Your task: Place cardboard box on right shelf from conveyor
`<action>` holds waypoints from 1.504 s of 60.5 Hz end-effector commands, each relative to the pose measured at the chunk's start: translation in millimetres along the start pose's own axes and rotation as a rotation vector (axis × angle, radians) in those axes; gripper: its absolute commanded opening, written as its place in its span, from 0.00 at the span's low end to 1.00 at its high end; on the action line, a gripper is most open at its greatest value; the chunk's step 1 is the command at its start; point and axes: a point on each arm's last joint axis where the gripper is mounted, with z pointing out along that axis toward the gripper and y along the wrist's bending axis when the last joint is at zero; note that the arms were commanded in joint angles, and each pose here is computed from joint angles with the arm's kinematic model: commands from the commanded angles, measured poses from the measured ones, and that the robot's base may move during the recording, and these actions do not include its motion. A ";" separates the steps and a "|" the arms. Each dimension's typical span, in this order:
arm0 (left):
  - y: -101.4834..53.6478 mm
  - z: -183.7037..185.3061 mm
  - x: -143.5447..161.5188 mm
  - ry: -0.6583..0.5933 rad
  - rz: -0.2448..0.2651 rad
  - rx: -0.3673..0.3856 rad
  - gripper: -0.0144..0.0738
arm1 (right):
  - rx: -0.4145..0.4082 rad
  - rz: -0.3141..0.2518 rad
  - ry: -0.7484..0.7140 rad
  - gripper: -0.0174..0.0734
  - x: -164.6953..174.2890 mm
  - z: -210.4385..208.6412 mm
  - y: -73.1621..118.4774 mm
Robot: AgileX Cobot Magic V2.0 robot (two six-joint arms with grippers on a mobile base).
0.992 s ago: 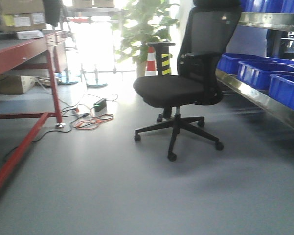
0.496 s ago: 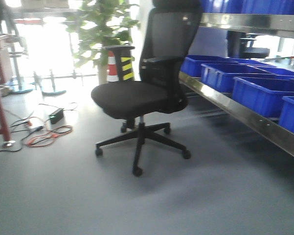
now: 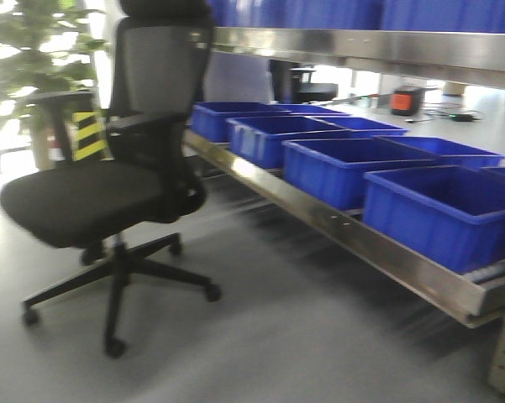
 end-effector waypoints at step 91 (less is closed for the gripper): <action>-5.2 -1.2 -5.5 -0.087 -0.005 0.097 0.03 | -0.023 -0.026 -0.109 0.42 -15.4 -2.0 3.6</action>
